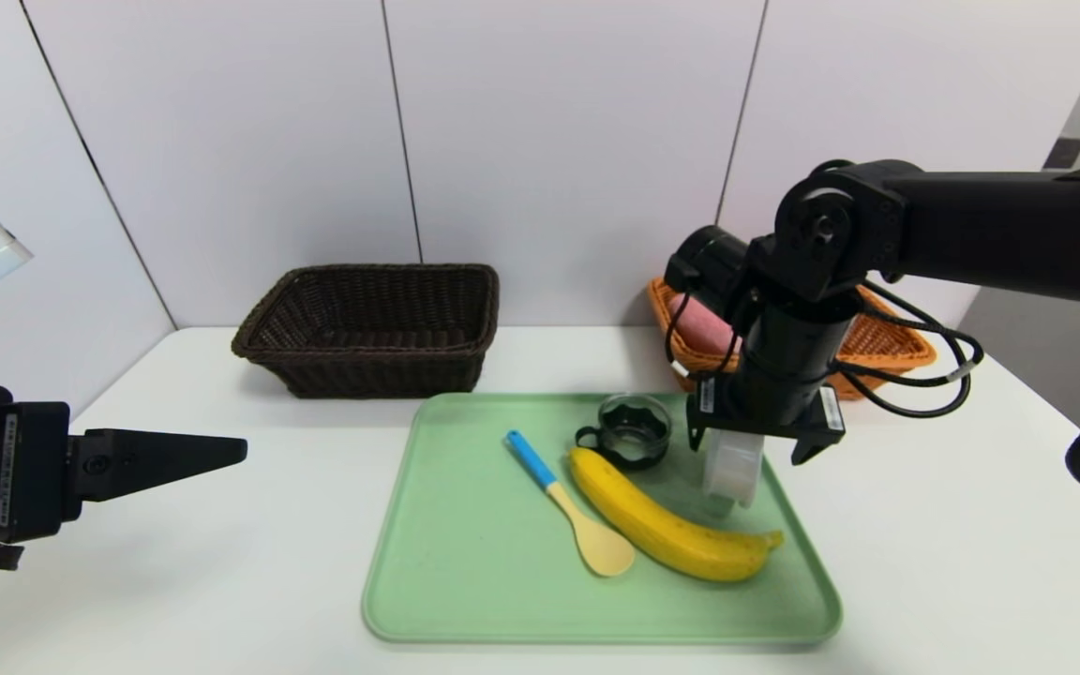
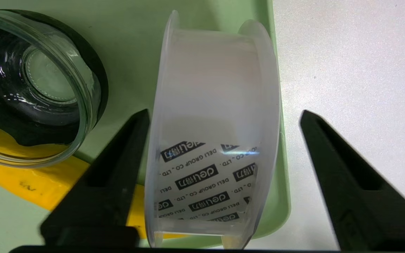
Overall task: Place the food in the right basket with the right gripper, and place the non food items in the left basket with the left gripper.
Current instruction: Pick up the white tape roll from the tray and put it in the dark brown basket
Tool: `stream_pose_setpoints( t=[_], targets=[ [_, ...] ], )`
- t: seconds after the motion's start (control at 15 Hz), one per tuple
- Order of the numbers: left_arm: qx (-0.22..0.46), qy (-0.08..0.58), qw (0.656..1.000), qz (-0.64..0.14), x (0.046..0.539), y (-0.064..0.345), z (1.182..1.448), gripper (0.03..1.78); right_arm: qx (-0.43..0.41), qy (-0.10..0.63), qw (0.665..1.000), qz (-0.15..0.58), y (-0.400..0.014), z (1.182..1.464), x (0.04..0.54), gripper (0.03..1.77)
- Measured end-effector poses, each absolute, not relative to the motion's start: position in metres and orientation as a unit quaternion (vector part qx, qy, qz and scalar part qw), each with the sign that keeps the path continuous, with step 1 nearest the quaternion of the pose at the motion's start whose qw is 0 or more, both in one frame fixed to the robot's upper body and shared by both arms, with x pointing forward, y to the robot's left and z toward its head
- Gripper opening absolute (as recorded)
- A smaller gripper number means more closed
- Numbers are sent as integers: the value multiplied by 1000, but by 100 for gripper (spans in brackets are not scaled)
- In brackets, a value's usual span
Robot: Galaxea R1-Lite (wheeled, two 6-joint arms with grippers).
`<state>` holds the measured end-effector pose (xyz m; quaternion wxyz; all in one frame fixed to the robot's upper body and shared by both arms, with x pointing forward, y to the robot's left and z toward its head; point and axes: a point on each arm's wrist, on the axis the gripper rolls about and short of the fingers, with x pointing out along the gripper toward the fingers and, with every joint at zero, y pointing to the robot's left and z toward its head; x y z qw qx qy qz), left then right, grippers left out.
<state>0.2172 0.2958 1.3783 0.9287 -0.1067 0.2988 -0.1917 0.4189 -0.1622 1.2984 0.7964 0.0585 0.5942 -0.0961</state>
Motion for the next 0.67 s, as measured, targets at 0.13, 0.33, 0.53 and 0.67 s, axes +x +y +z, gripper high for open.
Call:
stream_pose_setpoints(
  t=[0.13,0.33,0.53,0.67],
  targets=[
    [-107,298,929,-192,216,296,1378,169,60,595,796,-98,-162,1298,419,110],
    [-107,296,929,-192,214,297,1378,169,61,596,795,-98,-162,1297,420,78],
    [-107,295,930,-192,213,297,1379,169,61,596,795,-98,-162,1298,419,59],
    [-107,294,930,-192,213,297,1379,169,64,592,797,-97,-164,1302,417,59]
  ],
)
